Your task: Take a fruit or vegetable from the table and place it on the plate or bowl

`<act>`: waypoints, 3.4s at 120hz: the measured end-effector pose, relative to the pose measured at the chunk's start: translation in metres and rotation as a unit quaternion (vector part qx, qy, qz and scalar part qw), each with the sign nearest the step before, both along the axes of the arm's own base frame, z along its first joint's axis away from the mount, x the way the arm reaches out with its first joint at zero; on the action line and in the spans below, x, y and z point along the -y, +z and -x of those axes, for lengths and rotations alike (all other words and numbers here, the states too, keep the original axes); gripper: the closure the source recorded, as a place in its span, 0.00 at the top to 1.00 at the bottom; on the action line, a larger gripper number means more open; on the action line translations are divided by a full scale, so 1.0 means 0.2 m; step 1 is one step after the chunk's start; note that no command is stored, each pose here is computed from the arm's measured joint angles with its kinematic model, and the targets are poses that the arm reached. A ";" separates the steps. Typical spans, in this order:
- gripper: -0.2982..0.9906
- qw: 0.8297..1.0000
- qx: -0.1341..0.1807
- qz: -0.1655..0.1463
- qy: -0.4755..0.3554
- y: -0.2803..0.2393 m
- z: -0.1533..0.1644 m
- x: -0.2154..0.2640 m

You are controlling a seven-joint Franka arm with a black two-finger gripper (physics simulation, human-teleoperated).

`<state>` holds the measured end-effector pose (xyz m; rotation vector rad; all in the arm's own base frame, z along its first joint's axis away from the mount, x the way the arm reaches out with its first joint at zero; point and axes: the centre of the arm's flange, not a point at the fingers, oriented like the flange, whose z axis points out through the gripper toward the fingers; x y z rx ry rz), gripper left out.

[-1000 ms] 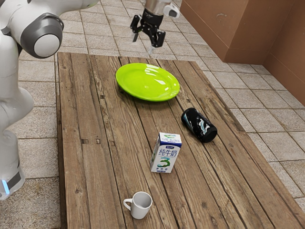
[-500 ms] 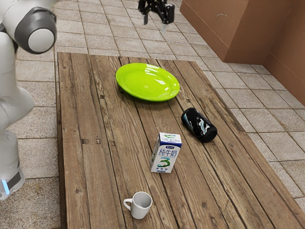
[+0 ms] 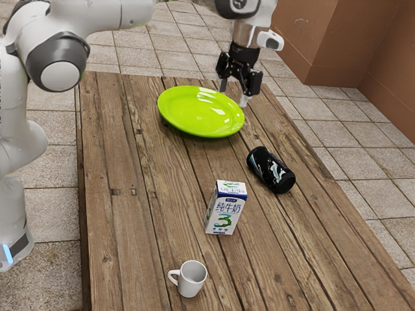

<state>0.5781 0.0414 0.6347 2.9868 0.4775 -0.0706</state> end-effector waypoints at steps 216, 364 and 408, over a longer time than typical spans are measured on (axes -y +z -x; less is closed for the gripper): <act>0.77 0.977 0.035 0.032 -0.208 -0.57 0.16 0.27; 0.77 0.995 -0.030 0.026 -0.087 -0.82 0.15 0.46; 0.77 0.998 -0.036 0.027 -0.042 -0.87 0.14 0.48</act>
